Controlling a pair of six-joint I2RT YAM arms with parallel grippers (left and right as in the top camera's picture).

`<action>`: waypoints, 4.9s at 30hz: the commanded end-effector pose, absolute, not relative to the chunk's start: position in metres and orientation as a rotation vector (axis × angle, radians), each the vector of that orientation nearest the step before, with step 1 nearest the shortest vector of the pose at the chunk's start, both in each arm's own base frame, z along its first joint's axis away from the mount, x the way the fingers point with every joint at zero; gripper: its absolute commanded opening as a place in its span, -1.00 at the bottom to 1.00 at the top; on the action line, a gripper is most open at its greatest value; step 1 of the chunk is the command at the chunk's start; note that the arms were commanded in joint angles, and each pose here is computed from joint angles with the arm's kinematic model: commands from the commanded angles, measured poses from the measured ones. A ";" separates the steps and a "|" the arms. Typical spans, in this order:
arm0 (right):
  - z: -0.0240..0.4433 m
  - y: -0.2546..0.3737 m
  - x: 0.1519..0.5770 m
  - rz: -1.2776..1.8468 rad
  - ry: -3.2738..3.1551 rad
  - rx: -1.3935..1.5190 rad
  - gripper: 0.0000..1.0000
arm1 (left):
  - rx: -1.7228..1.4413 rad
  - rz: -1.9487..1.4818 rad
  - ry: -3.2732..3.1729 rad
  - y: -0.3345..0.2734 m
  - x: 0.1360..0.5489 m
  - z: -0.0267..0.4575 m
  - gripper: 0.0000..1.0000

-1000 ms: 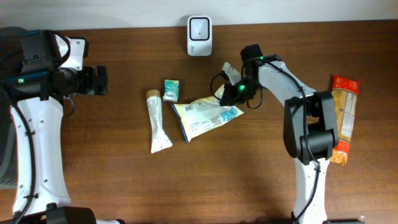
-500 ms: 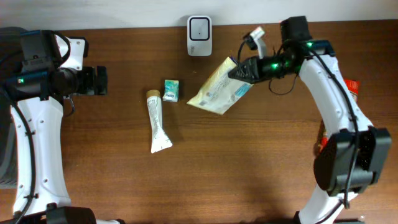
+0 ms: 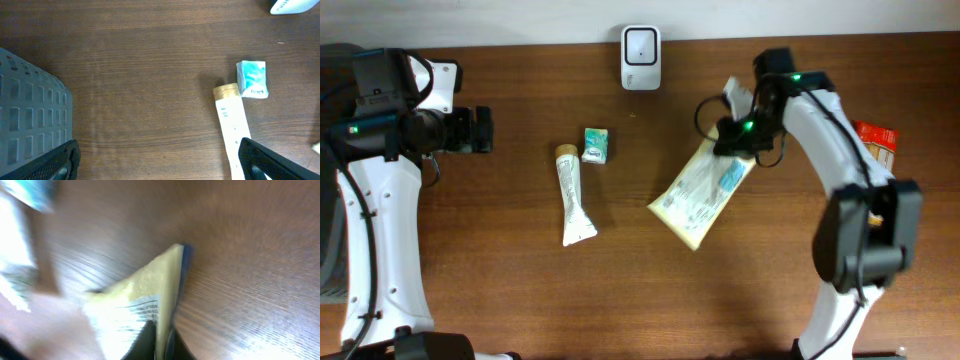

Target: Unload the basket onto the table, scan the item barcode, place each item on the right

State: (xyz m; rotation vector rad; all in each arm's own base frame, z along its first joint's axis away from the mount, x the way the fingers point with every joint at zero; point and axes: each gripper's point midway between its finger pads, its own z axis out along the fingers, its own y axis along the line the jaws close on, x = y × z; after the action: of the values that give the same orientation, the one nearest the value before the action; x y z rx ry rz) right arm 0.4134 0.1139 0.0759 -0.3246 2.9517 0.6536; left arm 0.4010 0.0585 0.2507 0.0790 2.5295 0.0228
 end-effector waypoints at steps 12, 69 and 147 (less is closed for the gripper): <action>-0.012 0.106 0.341 0.724 3.198 -0.603 0.98 | 0.094 0.041 2.503 0.059 0.398 0.261 0.98; 0.107 0.054 0.422 0.098 2.569 -1.227 0.86 | 0.094 0.041 2.503 0.059 0.397 0.261 0.98; -0.029 0.143 0.347 0.410 2.965 -1.305 -0.92 | 0.094 0.040 2.504 0.059 0.398 0.260 0.98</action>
State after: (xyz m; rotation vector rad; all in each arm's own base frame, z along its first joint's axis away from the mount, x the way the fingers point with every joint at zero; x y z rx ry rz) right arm 0.3661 0.1453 0.0016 -1.4996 2.7532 0.3503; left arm 0.4010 0.0585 0.2507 0.0790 2.5295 0.0228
